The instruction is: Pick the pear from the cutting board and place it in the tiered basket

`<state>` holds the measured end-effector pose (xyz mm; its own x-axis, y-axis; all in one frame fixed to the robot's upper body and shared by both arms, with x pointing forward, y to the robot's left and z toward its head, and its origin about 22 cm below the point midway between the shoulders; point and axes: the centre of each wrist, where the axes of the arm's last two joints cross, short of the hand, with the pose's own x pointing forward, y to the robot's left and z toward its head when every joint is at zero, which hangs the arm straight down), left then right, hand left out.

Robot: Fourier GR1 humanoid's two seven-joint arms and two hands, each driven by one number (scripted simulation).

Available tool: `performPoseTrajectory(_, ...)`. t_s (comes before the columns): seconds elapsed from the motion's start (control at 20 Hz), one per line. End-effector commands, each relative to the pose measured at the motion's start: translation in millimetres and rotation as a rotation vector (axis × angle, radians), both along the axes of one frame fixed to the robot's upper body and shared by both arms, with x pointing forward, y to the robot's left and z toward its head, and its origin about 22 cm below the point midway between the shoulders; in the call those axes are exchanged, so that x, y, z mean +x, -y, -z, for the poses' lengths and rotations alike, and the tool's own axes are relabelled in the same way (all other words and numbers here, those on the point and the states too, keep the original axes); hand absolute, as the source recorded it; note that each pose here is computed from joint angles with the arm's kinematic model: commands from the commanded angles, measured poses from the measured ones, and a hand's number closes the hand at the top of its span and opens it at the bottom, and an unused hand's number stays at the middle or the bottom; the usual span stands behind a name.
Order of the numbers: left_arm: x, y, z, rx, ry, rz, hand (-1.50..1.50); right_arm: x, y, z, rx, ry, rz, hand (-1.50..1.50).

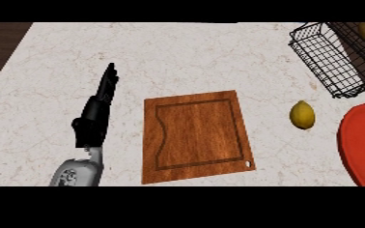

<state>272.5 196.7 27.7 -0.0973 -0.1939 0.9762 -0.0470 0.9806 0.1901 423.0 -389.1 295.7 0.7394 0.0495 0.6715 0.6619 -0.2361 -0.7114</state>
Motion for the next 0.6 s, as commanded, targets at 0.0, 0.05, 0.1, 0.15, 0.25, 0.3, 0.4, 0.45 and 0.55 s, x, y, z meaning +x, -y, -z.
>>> performPoseTrajectory(0.0, -3.3, -11, 0, -0.002, 0.001, -0.037, 0.0, -7, -6, 7, 0.108, 0.267, 0.197, -1.5)
performPoseTrajectory(0.05, -2.8, -11, 8, -0.003, -0.018, -0.036, 0.0, -7, -17, -4, 0.104, 0.302, 0.189, -1.5)
performPoseTrajectory(0.1, -1.3, -13, 2, 0.006, -0.012, -0.045, 0.0, -17, -9, -12, 0.073, 0.33, 0.206, -1.5)
performPoseTrajectory(0.15, -1.7, -22, 4, 0.007, -0.037, -0.054, 0.0, -18, -17, -12, 0.075, 0.372, 0.183, -1.5)
performPoseTrajectory(0.25, -8.4, -17, 7, 0.007, -0.035, -0.06, 0.0, -22, -28, 5, 0.062, 0.353, 0.171, -1.5)
performPoseTrajectory(0.3, -10.6, -17, 9, 0.0, -0.044, -0.065, 0.0, -21, -38, 17, 0.074, 0.36, 0.158, -1.5)
performPoseTrajectory(0.4, -5.7, -20, 6, 0.003, -0.04, -0.08, 0.0, -27, -51, 28, 0.058, 0.348, 0.148, -1.5)
performPoseTrajectory(0.45, -6.5, -14, 8, -0.002, -0.039, -0.078, 0.0, -31, -57, 33, 0.066, 0.372, 0.149, -1.5)
performPoseTrajectory(0.55, -6.3, -14, 6, -0.008, -0.04, -0.089, 0.0, -36, -79, 45, 0.065, 0.381, 0.107, -1.5)
